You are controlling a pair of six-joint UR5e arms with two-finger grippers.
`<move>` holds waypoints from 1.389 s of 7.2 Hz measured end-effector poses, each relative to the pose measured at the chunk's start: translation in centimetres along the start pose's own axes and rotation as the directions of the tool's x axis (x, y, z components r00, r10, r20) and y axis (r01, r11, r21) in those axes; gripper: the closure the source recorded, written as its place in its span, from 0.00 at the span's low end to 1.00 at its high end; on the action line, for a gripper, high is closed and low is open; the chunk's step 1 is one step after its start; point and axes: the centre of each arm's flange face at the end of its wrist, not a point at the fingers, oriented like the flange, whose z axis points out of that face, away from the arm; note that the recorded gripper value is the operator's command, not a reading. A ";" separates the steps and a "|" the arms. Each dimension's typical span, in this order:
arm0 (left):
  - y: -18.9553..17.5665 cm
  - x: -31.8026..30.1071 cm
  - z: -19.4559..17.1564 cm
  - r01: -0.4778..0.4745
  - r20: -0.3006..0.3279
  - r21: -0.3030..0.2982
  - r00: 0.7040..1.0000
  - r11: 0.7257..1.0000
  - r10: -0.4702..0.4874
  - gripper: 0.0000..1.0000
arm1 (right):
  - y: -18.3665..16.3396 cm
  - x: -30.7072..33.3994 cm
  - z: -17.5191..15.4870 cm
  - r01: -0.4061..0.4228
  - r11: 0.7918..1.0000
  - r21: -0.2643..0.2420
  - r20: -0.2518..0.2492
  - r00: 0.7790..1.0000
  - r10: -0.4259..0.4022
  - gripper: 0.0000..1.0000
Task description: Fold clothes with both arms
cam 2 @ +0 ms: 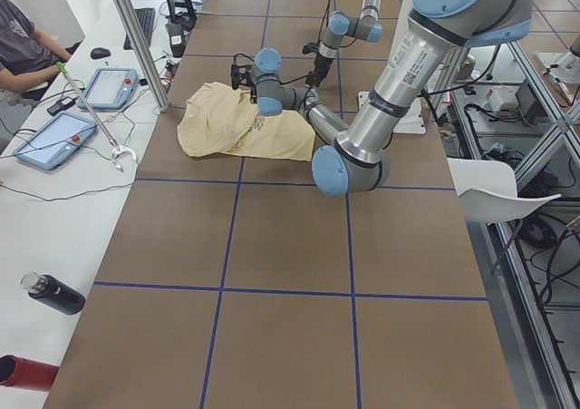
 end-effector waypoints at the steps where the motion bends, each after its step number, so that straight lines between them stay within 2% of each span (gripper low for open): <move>1: 0.0 -0.2 0.0 0.002 0.003 0.000 1.000 1.000 -0.002 0.31 | 0.0 0.1 0.2 0.001 1.000 0.001 -0.002 1.000 -0.001 0.48; 2: 0.0 -0.4 0.1 0.003 0.005 0.000 1.000 1.000 -0.003 0.31 | 0.1 0.0 0.2 0.001 1.000 0.000 -0.002 1.000 -0.001 0.90; 3: 0.0 -0.7 0.1 0.003 0.008 0.000 1.000 1.000 -0.003 0.31 | 0.2 -0.4 0.1 -0.001 1.000 -0.002 0.003 1.000 0.001 1.00; 7: 0.1 -0.8 0.1 0.003 0.010 -0.001 1.000 1.000 -0.003 0.31 | 0.2 -0.7 -0.1 0.000 1.000 -0.003 0.006 1.000 0.000 1.00; 8: 0.1 -0.8 0.1 0.003 0.009 -0.001 1.000 1.000 -0.003 0.31 | 0.1 -0.7 -0.2 0.002 1.000 -0.004 0.006 1.000 -0.002 0.35; 9: 0.1 -0.8 0.1 0.004 0.009 0.000 1.000 1.000 -0.004 0.30 | 0.0 -0.7 -0.3 0.005 1.000 -0.006 0.006 1.000 -0.005 0.21; 10: 0.0 -0.8 0.1 0.004 0.009 0.001 1.000 1.000 -0.004 0.30 | -0.1 -0.8 -0.5 0.005 1.000 -0.007 0.010 1.000 -0.005 0.20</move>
